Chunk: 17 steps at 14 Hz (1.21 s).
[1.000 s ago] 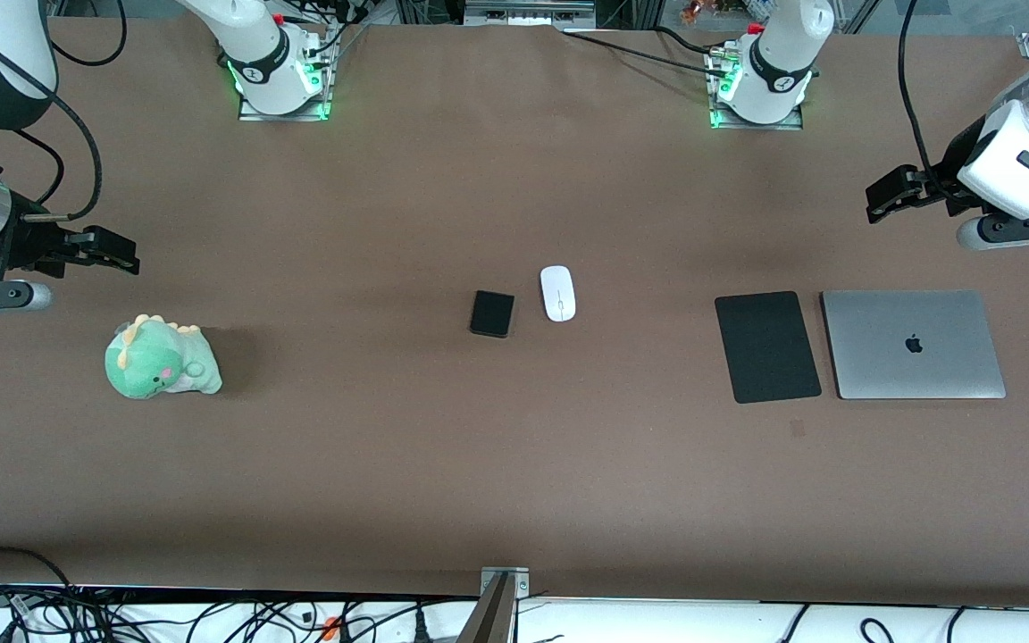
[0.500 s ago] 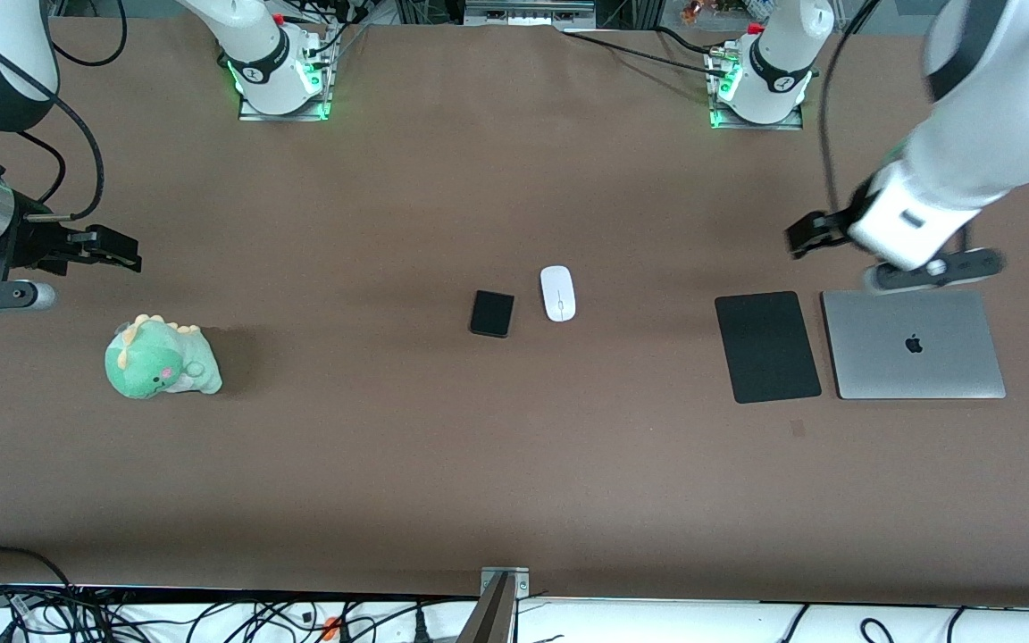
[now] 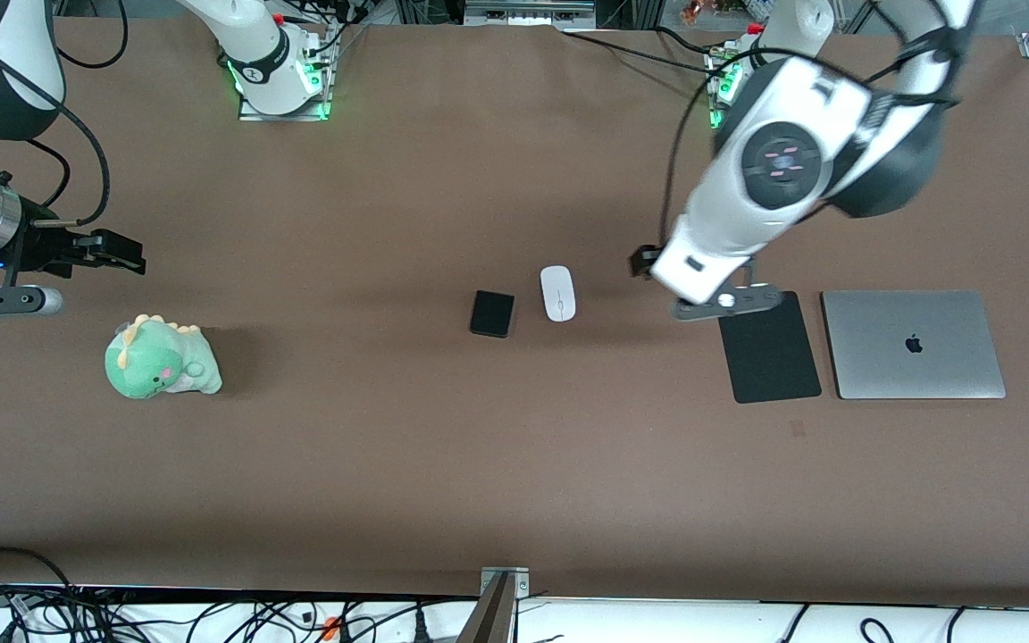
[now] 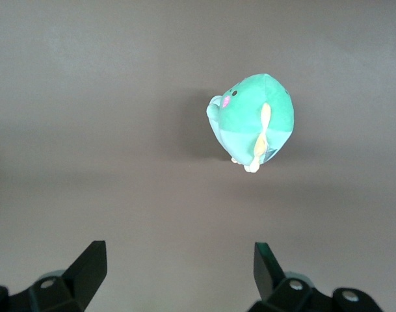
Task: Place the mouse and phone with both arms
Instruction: 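Reach the left gripper over the white mouse, then lower the left gripper and close it on the white mouse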
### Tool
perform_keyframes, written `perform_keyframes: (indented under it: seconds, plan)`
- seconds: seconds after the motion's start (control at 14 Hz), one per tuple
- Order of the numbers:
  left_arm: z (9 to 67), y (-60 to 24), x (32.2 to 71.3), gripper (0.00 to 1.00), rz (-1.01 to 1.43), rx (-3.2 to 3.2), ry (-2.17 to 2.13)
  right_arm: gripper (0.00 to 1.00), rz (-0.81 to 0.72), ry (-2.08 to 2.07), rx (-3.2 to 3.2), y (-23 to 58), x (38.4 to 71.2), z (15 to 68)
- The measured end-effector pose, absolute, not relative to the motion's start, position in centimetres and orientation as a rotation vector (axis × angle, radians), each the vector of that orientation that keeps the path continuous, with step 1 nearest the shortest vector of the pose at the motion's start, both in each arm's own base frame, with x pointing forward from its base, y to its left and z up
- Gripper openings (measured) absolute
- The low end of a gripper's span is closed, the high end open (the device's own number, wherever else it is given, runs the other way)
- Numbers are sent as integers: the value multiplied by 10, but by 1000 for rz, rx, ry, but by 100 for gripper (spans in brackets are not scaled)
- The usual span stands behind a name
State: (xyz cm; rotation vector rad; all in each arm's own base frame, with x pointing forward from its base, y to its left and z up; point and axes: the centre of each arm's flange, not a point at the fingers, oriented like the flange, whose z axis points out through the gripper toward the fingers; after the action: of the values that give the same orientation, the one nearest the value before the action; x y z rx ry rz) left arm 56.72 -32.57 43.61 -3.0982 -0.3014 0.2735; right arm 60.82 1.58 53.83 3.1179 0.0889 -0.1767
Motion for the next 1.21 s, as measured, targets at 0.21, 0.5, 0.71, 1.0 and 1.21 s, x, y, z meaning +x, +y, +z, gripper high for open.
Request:
perform_keyframes:
  seconds: [0.21,0.5,0.71,1.0,1.21]
  plan:
    - [378,-380,552,100,309,-3073,-338,100,-179,88,3118,16,608,538]
    - [305,-424,532,100,298,-3020,-339,100,-208,88,3116,16,606,536]
    - [254,-442,519,100,277,-3046,-330,100,-213,88,3116,16,606,535]
    - [216,-441,509,100,304,-3040,-334,100,-217,88,3115,16,606,535]
    - [203,-441,509,100,308,-3045,-346,100,-238,85,3113,15,606,530]
